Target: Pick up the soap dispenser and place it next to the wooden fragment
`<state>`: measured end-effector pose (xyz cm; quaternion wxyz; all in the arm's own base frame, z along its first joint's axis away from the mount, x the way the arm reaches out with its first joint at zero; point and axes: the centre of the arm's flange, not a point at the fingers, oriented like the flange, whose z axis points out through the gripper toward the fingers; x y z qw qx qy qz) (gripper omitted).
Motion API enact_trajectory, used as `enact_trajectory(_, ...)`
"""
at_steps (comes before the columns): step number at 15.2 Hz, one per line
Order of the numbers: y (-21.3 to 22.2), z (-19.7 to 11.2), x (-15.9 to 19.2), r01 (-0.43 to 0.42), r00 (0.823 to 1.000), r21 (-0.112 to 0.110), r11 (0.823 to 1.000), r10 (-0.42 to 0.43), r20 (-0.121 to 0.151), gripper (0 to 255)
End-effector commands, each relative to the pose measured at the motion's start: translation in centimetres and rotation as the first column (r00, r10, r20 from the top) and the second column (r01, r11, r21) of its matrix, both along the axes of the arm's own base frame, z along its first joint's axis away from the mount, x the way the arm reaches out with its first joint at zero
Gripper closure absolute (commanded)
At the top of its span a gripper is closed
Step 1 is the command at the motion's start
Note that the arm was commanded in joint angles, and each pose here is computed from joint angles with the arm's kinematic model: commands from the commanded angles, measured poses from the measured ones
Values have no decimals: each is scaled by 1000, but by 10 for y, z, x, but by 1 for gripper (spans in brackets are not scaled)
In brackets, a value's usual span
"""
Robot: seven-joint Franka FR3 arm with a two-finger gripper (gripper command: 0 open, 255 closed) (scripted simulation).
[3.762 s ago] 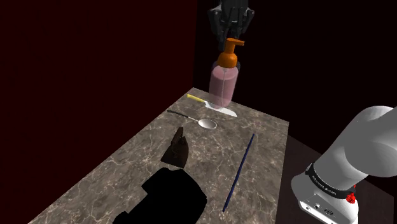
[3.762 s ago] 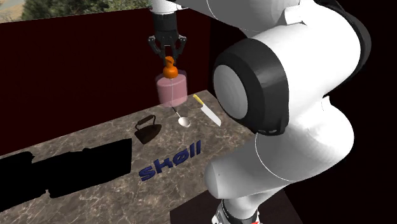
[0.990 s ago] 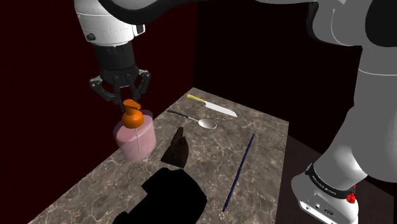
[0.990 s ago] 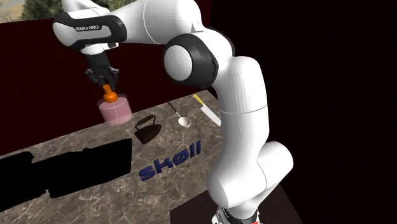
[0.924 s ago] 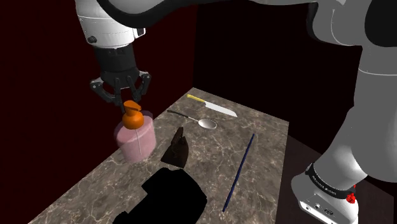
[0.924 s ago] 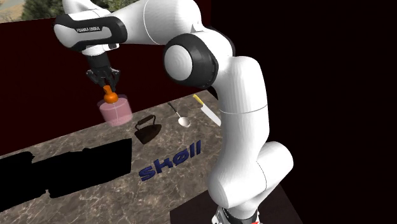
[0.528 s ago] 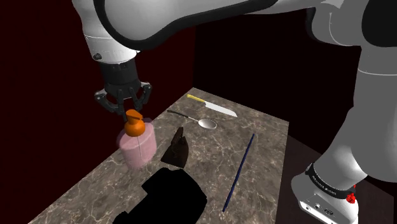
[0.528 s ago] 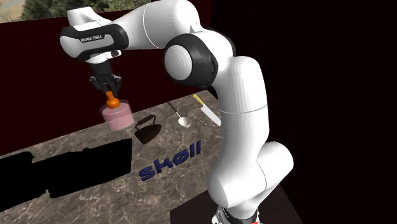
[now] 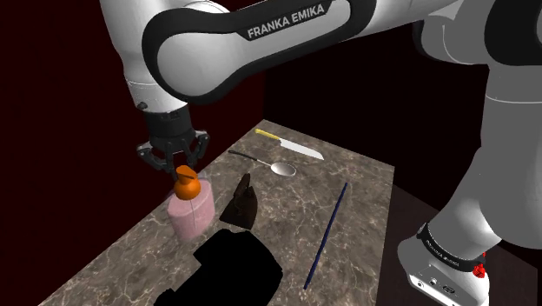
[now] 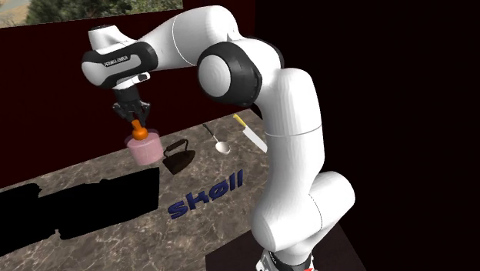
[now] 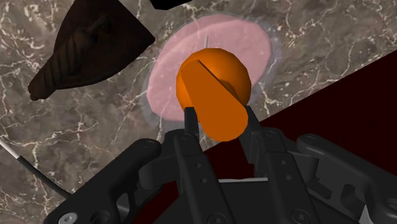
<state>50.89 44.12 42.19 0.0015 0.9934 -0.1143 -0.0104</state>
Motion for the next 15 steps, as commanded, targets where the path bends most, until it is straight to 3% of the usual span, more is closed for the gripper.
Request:
enact_trajectory(1,0,-10,0,0,1000,1,1000,0,1,255)
enact_trajectory(9,0,-11,0,0,1000,1,1000,0,1,255)
enact_trajectory(10,0,-11,0,0,1000,1,1000,0,1,0)
enact_trajectory(15,0,-11,0,0,1000,1,1000,0,1,0)
